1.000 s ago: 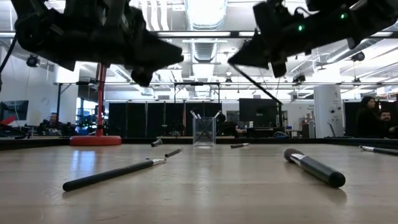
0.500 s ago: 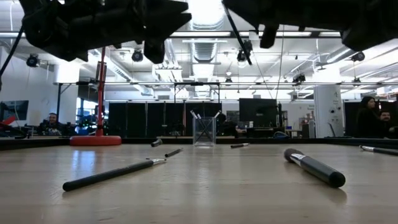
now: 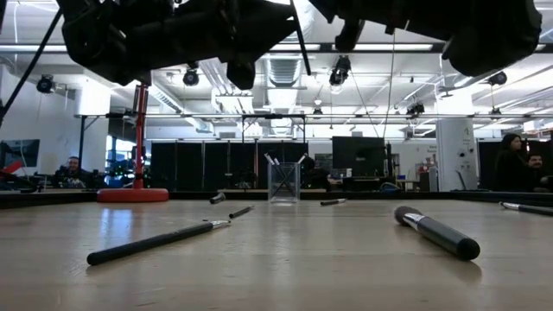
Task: Put items in baskets/containers
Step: Put the black eyeshadow brush into the transparent organizer
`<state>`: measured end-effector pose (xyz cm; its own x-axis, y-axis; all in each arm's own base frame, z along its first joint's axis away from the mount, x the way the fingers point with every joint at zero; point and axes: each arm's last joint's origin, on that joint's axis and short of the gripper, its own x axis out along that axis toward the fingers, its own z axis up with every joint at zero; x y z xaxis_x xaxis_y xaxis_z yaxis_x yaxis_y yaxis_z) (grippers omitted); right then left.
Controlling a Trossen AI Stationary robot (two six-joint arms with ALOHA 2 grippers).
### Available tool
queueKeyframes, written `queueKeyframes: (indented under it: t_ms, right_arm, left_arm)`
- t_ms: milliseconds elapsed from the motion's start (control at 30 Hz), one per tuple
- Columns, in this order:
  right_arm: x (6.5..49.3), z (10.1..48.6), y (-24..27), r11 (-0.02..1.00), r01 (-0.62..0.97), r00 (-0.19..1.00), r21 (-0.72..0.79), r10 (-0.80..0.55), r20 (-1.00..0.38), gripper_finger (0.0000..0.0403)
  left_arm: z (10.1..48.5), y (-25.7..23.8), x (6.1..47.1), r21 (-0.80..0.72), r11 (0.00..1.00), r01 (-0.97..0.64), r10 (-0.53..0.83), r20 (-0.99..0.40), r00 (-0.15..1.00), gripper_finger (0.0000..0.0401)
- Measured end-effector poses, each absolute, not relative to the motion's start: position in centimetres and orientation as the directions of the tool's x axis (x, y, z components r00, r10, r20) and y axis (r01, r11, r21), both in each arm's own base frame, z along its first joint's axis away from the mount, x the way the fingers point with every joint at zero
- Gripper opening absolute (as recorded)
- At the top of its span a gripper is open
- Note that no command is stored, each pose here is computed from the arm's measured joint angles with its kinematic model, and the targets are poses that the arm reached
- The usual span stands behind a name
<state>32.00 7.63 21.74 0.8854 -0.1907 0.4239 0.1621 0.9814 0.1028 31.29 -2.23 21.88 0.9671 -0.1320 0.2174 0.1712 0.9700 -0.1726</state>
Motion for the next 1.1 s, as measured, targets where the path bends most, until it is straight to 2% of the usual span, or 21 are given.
queueKeyframes:
  t_ms: [433, 533, 667, 733, 900, 1000, 1100]
  right_arm:
    - [32.1, 21.8, 7.7, 0.982, 0.162, 0.886, 0.098, -0.189, 0.423, 0.0008]
    - [32.1, 21.8, 7.7, 0.982, 0.162, 0.886, 0.098, -0.189, 0.423, 0.0008]
    - [32.0, 21.8, 7.8, 0.981, 0.167, 0.886, 0.097, -0.193, 0.422, 0.0008]
    - [32.0, 21.8, 7.8, 0.979, 0.168, 0.885, 0.111, -0.200, 0.420, 0.0008]
    - [31.8, 21.8, 7.5, 0.954, 0.279, 0.868, 0.105, -0.298, 0.396, 0.0020]
    - [31.2, 21.9, 7.0, 0.905, 0.410, 0.834, 0.112, -0.422, 0.354, 0.0040]
    - [30.2, 22.1, 6.6, 0.881, 0.463, 0.826, 0.095, -0.468, 0.316, 0.0066]
  left_arm:
    - [22.1, -2.6, 31.8, -0.123, 0.964, 0.236, -0.204, 0.227, 0.952, 0.0097]
    - [22.1, -2.6, 32.1, -0.117, 0.968, 0.220, -0.190, 0.226, 0.956, 0.0075]
    - [22.2, -2.6, 32.2, -0.103, 0.975, 0.197, -0.169, 0.229, 0.959, 0.0018]
    - [22.2, -2.6, 32.1, -0.102, 0.977, 0.187, -0.160, 0.227, 0.961, 0.0014]
    - [22.2, -2.3, 31.9, -0.095, 0.991, 0.094, -0.075, 0.182, 0.980, 0.0012]
    - [22.2, -1.9, 31.7, -0.089, 0.996, 0.008, 0.003, 0.125, 0.992, 0.0012]
    - [22.3, -1.5, 31.4, -0.076, 0.996, -0.048, 0.053, 0.074, 0.996, 0.0012]
